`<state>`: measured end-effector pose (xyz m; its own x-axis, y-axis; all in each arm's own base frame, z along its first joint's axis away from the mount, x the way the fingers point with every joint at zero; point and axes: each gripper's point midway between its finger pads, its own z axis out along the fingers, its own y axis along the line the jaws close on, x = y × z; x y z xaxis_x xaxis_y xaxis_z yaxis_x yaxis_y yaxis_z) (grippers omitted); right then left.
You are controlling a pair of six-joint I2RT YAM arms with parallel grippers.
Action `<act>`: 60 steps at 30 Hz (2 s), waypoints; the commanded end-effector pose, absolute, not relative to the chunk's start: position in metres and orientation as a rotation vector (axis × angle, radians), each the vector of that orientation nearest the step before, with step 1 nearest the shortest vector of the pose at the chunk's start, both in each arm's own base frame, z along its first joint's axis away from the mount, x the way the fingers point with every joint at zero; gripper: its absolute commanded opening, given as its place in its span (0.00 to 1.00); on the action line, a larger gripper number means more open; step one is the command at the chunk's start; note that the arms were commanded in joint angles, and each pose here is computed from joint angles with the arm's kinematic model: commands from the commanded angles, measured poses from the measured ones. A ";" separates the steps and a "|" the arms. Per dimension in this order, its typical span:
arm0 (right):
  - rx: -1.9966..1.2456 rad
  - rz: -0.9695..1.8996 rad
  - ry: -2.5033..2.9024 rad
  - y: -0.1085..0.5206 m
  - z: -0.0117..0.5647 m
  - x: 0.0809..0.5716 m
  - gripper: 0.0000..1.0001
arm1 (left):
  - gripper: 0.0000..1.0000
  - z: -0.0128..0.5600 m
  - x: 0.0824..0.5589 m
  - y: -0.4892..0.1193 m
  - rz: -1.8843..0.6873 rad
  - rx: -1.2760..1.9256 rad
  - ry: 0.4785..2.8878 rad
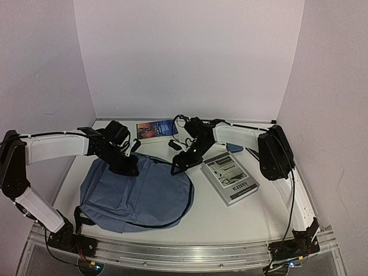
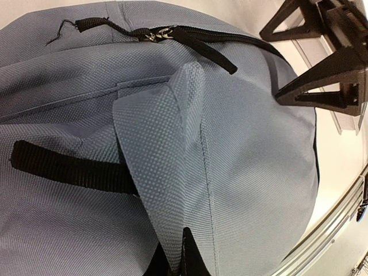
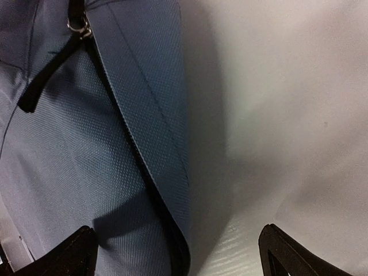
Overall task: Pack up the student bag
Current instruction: Adjust the student bag at the center of the board.
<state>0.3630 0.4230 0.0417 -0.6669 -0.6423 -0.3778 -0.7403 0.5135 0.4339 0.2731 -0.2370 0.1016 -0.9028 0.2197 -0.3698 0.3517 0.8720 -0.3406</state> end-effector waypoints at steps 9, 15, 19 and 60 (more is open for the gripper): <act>-1.196 1.006 2.544 0.417 0.094 0.331 0.00 | 0.00 0.138 0.336 -0.244 -0.489 0.349 2.587; -1.109 0.983 2.543 0.399 0.109 0.317 0.00 | 0.00 0.161 0.387 -0.256 -0.513 0.322 2.520; -1.024 1.049 2.552 0.399 0.112 0.303 0.00 | 0.01 0.162 0.408 -0.272 -0.536 0.363 2.515; -0.928 0.789 2.549 0.431 0.068 0.377 0.57 | 0.52 0.107 0.386 -0.269 -0.652 0.353 2.648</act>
<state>0.3694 0.4247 0.0645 -0.7320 -0.5109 -0.4507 -0.6758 0.6285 0.3850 0.3673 -0.2569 0.0919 -0.9036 0.1816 -0.3879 0.3287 0.8746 -0.3564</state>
